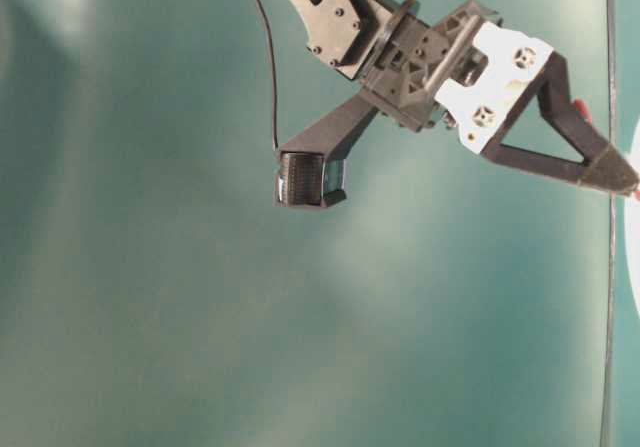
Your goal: Scoop the yellow hexagonal prism block from the bowl with a spoon using the right arm.
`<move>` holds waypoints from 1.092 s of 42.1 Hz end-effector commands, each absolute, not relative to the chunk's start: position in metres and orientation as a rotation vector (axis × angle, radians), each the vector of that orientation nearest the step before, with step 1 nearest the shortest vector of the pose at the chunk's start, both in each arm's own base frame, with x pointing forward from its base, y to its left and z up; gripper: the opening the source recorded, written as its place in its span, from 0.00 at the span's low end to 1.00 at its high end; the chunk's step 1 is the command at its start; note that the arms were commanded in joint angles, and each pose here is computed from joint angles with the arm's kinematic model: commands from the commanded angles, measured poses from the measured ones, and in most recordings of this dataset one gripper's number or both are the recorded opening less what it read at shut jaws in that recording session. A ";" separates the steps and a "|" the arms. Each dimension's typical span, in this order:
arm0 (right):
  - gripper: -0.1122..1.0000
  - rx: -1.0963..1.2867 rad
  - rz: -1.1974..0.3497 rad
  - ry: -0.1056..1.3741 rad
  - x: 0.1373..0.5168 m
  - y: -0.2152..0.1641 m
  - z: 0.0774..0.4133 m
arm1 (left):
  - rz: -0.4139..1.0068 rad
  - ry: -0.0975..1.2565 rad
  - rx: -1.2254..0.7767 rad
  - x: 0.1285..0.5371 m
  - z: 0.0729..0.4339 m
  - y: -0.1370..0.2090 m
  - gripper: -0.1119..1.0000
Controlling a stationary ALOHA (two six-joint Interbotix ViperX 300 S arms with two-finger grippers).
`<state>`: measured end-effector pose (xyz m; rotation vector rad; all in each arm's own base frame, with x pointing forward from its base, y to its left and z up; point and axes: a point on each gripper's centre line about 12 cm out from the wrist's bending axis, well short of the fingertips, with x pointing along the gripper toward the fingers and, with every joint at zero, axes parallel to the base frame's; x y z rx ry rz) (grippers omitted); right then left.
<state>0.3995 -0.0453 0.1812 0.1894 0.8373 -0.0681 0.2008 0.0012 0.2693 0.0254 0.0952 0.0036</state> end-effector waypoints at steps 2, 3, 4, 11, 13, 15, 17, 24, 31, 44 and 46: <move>0.31 0.183 -0.068 0.778 0.401 -0.045 0.201 | 0.002 0.074 0.025 0.204 0.277 0.001 0.10; 0.31 0.183 -0.068 0.780 0.400 -0.045 0.201 | 0.004 0.074 0.025 0.204 0.277 0.001 0.10; 0.31 0.183 -0.068 0.778 0.401 -0.045 0.201 | 0.002 0.072 0.025 0.204 0.277 0.001 0.10; 0.31 0.182 -0.068 0.768 0.399 -0.045 0.205 | 0.003 0.075 0.025 0.204 0.277 0.001 0.10; 0.31 0.182 -0.068 0.765 0.397 -0.045 0.207 | 0.002 0.077 0.025 0.204 0.276 0.001 0.10; 0.31 0.181 -0.068 0.762 0.395 -0.045 0.208 | 0.003 0.075 0.025 0.204 0.277 0.001 0.10; 0.31 0.183 -0.071 0.754 0.392 -0.044 0.210 | 0.003 0.077 0.025 0.204 0.277 0.001 0.10; 0.31 0.178 -0.080 0.710 0.376 -0.041 0.216 | 0.002 0.078 0.025 0.204 0.276 0.001 0.10; 0.31 0.172 -0.089 0.648 0.354 -0.038 0.230 | 0.003 0.078 0.027 0.204 0.276 0.001 0.10; 0.31 0.145 -0.071 0.533 0.322 -0.033 0.274 | 0.002 0.075 0.025 0.204 0.277 0.001 0.10; 0.31 0.139 -0.066 0.519 0.319 -0.032 0.281 | 0.003 0.075 0.027 0.204 0.277 0.001 0.10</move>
